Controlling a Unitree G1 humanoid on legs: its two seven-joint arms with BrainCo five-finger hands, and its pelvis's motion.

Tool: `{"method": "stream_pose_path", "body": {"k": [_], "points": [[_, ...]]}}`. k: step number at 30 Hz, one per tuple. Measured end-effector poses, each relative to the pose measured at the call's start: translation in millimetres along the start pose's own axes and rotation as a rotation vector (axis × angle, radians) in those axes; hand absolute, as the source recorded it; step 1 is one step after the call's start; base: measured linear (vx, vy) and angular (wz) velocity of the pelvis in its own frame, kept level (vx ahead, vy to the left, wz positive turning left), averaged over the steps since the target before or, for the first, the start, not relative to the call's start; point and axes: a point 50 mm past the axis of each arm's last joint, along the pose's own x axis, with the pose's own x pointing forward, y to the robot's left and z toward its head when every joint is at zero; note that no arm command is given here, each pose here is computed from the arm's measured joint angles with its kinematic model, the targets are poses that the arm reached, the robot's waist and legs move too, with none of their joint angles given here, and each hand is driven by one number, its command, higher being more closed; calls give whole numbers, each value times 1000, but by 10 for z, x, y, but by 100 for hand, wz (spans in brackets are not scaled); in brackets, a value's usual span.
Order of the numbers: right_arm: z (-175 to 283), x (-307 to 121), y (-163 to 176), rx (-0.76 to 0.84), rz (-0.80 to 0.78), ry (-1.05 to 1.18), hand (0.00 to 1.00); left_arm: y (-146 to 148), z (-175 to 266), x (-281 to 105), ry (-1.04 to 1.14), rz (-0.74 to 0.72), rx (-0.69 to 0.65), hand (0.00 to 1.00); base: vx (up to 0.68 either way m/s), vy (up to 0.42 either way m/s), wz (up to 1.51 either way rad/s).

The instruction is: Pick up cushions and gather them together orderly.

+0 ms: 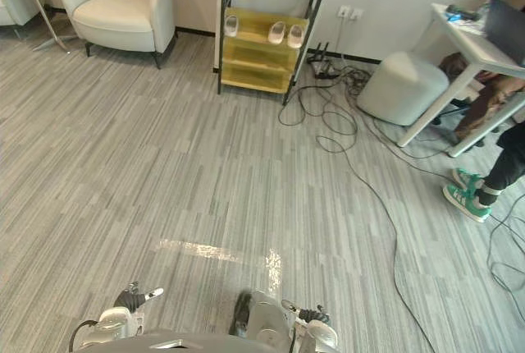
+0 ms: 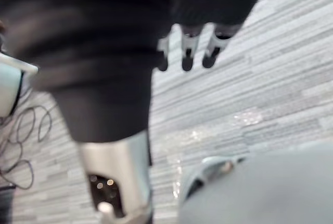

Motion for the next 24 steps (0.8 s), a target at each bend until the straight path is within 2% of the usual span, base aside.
{"method": "stream_pose_path", "body": {"k": [5,13,20,24], "points": [[41,27,-139,-12,-32,-7,0,-162,-57,-27,21,-31,-24,0,507,-264,36],[-9,19,-157,-22,-43,7,0,-149,40,-20,-23,-34,-14,0,404,-157,-10],[-9,13,-103,-14,-34,8,0,-212,57,-23,-30,-58,29,0,238,154,-23],[-94,-30,60,0,4,31,0,-86,76,0,-38,-34,50,0,134,215,-29]]}}
